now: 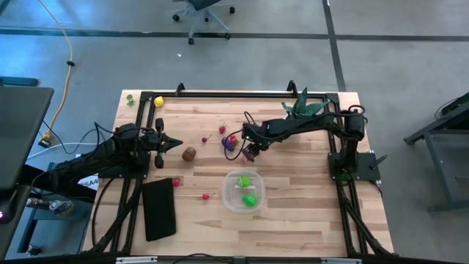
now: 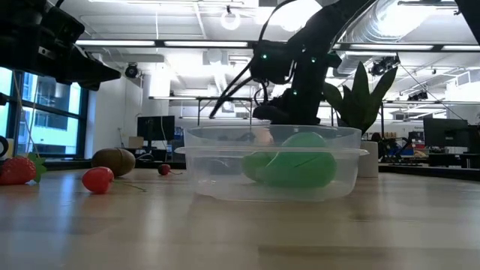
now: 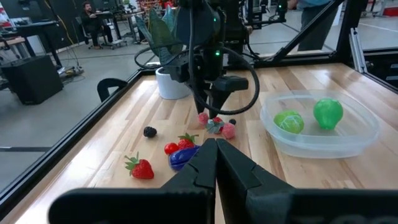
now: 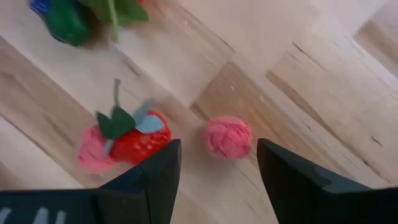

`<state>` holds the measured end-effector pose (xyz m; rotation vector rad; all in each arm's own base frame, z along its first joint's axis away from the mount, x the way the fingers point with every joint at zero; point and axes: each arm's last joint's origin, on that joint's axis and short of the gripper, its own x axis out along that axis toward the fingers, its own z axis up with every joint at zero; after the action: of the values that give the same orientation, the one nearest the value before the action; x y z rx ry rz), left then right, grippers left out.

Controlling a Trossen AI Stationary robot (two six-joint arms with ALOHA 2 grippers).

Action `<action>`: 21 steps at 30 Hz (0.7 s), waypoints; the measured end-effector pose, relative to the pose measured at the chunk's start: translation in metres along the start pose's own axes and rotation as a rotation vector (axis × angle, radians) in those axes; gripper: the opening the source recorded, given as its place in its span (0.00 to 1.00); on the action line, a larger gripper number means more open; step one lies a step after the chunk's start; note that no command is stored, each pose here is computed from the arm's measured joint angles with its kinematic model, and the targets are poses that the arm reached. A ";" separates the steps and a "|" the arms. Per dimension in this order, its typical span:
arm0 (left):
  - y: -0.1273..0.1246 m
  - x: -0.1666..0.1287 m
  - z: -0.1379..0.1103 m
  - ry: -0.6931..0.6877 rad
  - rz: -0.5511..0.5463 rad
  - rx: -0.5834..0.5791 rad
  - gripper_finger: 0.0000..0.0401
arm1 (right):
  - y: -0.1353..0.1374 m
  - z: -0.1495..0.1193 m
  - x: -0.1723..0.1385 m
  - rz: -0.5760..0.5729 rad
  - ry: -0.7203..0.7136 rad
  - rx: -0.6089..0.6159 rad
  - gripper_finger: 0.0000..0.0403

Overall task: Pick and placing Produce into tupperware
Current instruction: Put the pink peach into the transparent container

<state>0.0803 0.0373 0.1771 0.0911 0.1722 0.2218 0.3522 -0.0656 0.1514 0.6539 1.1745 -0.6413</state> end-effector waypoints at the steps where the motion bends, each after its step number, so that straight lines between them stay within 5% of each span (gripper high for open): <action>1: 0.000 0.000 0.000 0.000 0.000 0.000 0.00 | 0.000 0.000 0.001 -0.006 0.001 -0.001 0.50; 21: 0.000 0.000 0.000 0.000 0.000 0.000 0.00 | 0.000 0.001 0.008 -0.011 -0.006 -0.045 0.43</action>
<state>0.0803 0.0373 0.1771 0.0911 0.1718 0.2215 0.3553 -0.0671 0.1438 0.6072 1.1840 -0.6239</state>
